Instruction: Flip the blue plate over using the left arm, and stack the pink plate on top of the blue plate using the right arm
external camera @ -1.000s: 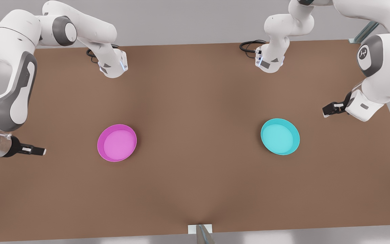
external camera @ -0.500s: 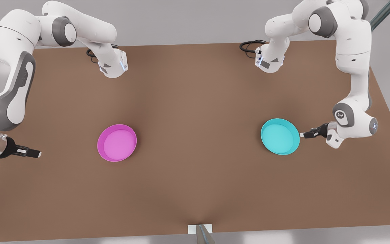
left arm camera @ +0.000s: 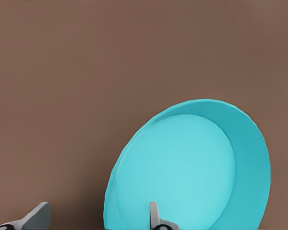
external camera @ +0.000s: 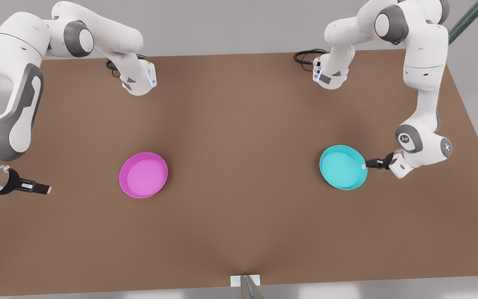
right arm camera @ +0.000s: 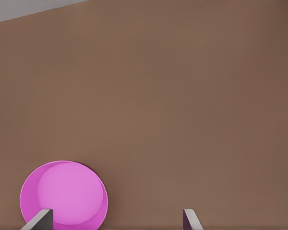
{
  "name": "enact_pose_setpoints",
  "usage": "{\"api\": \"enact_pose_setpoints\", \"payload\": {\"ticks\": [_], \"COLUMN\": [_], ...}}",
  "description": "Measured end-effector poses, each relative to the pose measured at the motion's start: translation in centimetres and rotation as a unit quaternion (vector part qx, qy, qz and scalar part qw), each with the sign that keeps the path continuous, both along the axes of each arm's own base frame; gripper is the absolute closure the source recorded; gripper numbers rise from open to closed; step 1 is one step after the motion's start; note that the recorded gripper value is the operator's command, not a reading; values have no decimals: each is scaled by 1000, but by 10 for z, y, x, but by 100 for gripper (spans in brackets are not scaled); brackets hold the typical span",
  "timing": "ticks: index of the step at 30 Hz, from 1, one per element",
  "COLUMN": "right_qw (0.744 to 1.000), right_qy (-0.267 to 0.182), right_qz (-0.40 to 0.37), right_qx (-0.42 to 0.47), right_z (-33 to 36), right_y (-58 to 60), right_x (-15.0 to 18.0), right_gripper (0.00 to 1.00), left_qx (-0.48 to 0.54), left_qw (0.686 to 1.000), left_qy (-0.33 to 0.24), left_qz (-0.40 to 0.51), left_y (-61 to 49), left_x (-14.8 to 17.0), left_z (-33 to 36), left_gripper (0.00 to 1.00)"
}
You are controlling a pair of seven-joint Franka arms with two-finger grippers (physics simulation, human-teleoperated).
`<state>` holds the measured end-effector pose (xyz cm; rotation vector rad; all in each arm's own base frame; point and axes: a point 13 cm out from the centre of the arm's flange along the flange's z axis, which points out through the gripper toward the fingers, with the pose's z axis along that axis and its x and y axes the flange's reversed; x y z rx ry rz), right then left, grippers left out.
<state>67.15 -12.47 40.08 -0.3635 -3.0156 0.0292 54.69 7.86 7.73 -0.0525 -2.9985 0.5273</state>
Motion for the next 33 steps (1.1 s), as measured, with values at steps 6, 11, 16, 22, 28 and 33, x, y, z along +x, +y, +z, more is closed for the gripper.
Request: {"api": "enact_pose_setpoints", "payload": {"ticks": [6, 11, 16, 22, 28, 33], "right_qw": [1000, 1000, 1000, 999, 998, 999], "right_qy": [0, 3, 19, 46, 68, 35], "right_qz": [-1, -10, -3, -11, -17, -11], "right_qx": [-1, -3, -6, -6, 10, 13], "right_z": [0, 2, 41, 54, 35, 31], "right_y": [0, -8, 17, 24, 31, 34], "right_x": [0, -5, -32, -58, -117, -110], "right_gripper": [0, 0, 0, 0, 0, 0], "left_qx": [1, 2, 3, 5, 8, 11], "left_qw": [1000, 999, 998, 997, 996, 996], "left_qy": [14, 29, 36, 47, 53, 56], "left_qz": [16, 39, 50, 61, 68, 68], "left_y": [-3, -5, -11, -14, -17, -23], "left_x": [-3, -6, -5, -6, -5, -4], "left_z": [-10, -15, -16, -24, -31, -33], "left_gripper": [0, 20, 35, 48, 53, 58]}}
